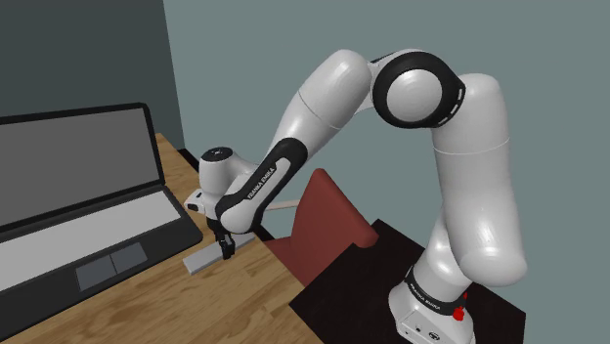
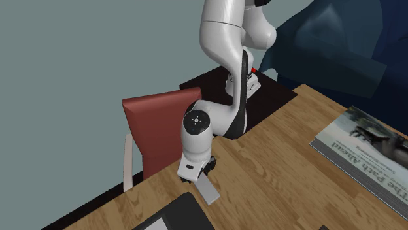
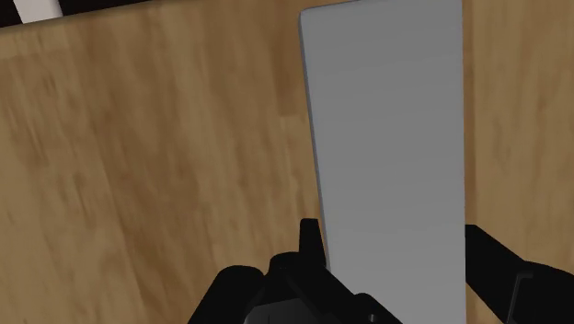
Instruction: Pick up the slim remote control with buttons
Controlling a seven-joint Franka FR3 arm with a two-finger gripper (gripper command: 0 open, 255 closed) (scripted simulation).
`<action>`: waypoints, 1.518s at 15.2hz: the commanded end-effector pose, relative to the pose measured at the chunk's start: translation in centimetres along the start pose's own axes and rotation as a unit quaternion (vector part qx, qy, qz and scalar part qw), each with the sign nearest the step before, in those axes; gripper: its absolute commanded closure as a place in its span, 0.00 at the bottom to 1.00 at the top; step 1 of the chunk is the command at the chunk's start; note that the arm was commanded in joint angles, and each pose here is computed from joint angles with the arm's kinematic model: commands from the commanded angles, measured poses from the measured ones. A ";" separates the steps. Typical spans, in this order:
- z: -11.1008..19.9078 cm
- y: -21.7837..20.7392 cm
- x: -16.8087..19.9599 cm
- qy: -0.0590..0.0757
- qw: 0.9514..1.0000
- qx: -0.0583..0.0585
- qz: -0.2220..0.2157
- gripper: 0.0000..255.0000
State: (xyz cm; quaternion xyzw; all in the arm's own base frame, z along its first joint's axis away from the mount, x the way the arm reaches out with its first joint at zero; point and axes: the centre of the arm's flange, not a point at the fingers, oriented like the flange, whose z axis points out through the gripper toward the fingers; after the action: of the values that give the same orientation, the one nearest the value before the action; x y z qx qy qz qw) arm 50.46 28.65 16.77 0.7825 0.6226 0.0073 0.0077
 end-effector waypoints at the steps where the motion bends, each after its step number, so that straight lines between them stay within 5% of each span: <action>1: 0.1 -0.1 0.0 0.000 1.000 0.001 0.000 1.00; 8: 0.1 0.0 0.0 0.000 1.000 0.001 0.000 1.00; 23: -7.8 0.2 0.0 0.000 1.000 0.001 0.000 1.00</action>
State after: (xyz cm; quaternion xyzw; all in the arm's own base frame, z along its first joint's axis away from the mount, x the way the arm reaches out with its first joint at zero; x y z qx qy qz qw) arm 50.58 28.63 23.95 0.7825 0.6226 0.0067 0.0075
